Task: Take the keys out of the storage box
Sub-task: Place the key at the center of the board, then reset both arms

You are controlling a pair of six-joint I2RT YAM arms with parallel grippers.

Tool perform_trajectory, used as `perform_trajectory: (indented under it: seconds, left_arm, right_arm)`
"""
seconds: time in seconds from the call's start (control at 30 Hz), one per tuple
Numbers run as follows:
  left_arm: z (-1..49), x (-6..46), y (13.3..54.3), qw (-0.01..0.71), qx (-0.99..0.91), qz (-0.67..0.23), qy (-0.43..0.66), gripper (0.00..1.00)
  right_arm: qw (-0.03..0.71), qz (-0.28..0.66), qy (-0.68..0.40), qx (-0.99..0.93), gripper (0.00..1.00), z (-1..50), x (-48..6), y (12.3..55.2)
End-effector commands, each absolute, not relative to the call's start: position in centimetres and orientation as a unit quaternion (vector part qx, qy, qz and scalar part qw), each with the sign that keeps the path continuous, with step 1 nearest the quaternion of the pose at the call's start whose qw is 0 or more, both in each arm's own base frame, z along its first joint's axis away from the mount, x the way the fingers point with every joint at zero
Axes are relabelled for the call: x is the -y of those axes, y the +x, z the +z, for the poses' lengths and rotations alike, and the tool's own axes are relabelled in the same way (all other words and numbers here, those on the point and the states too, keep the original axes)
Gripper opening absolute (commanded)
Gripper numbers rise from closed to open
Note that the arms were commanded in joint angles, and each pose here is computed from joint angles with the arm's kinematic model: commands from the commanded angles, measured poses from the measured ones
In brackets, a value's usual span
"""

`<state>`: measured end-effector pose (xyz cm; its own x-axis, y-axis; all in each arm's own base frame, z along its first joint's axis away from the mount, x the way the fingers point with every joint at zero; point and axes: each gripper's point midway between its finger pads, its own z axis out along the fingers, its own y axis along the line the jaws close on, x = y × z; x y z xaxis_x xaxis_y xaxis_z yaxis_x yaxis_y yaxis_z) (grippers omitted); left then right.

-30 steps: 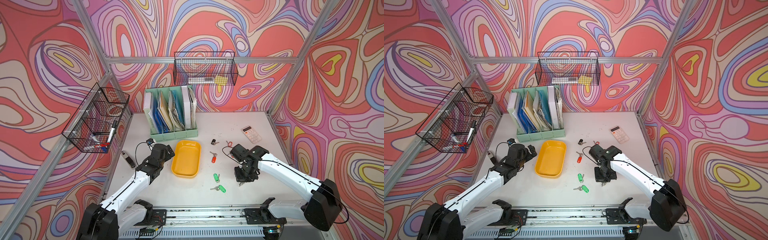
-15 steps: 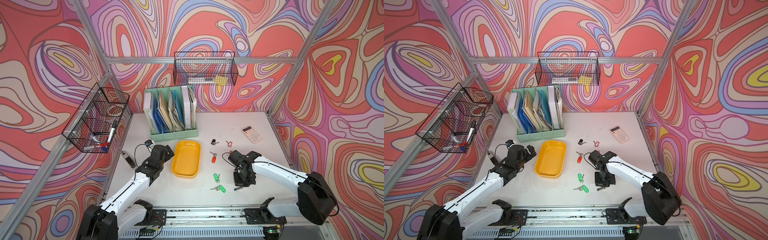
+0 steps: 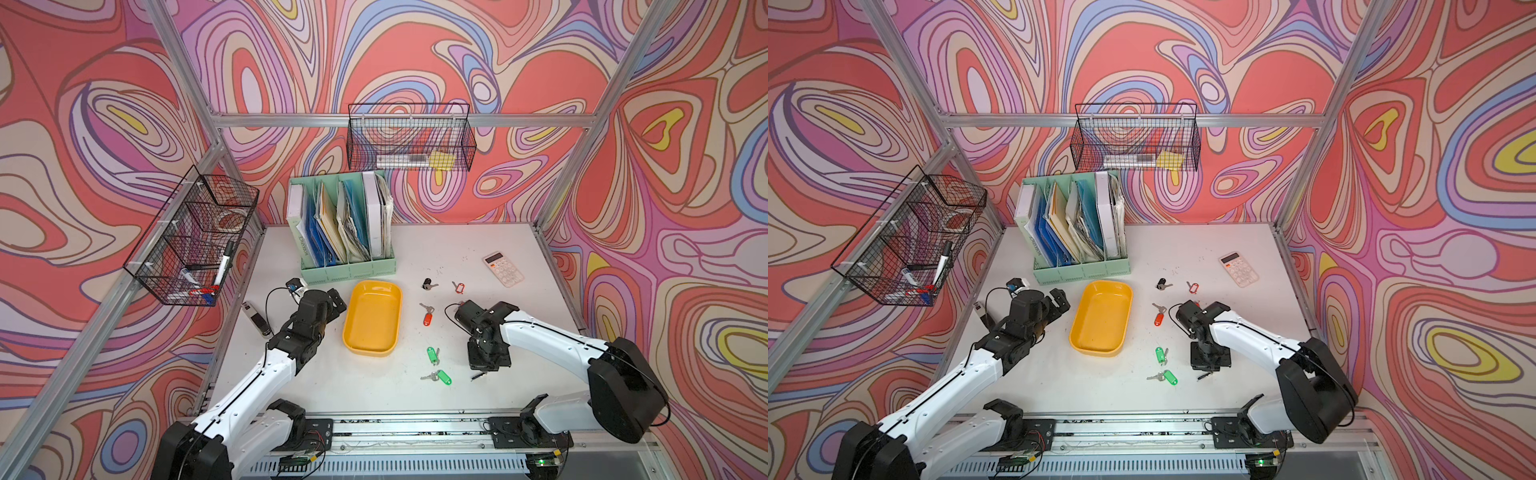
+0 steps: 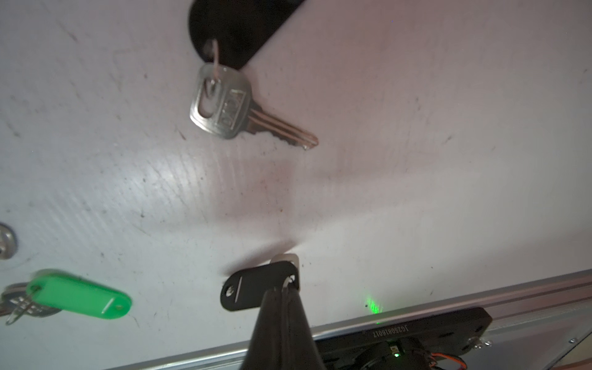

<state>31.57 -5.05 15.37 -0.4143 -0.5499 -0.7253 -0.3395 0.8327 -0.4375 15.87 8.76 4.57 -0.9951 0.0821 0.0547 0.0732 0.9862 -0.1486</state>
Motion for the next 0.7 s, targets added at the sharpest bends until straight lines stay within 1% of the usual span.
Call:
perform_trajectory:
  seconds: [0.0,0.07,0.2,0.33,0.57,0.67]
  left_arm:
    - [16.7,4.4,31.7,0.485,-0.828,-0.097,-0.264,0.99]
    - [16.8,4.4,31.7,0.486,-0.827,-0.098,-0.265,0.99]
    - [17.6,4.4,31.9,0.494,-0.824,-0.096,-0.260,0.99]
    - [19.0,4.2,32.2,0.507,-0.818,-0.091,-0.256,0.99]
    - [21.2,2.8,32.5,0.544,-0.793,-0.063,-0.266,0.99]
    - [23.6,1.9,32.6,0.565,-0.783,-0.034,-0.258,0.99]
  right_arm:
    - [0.007,0.114,-0.043,0.993,0.14,5.7,-7.5,17.0]
    - [-0.006,0.120,-0.042,0.992,0.21,6.2,-7.3,17.5]
    - [-0.040,0.101,-0.044,0.993,0.29,7.4,-8.0,18.8]
    - [-0.093,0.087,-0.038,0.991,0.39,9.4,-8.9,21.4]
    - [-0.288,0.099,0.003,0.952,0.52,17.2,-10.2,30.9]
    - [-0.349,0.094,0.020,0.932,0.55,20.2,-11.0,34.6]
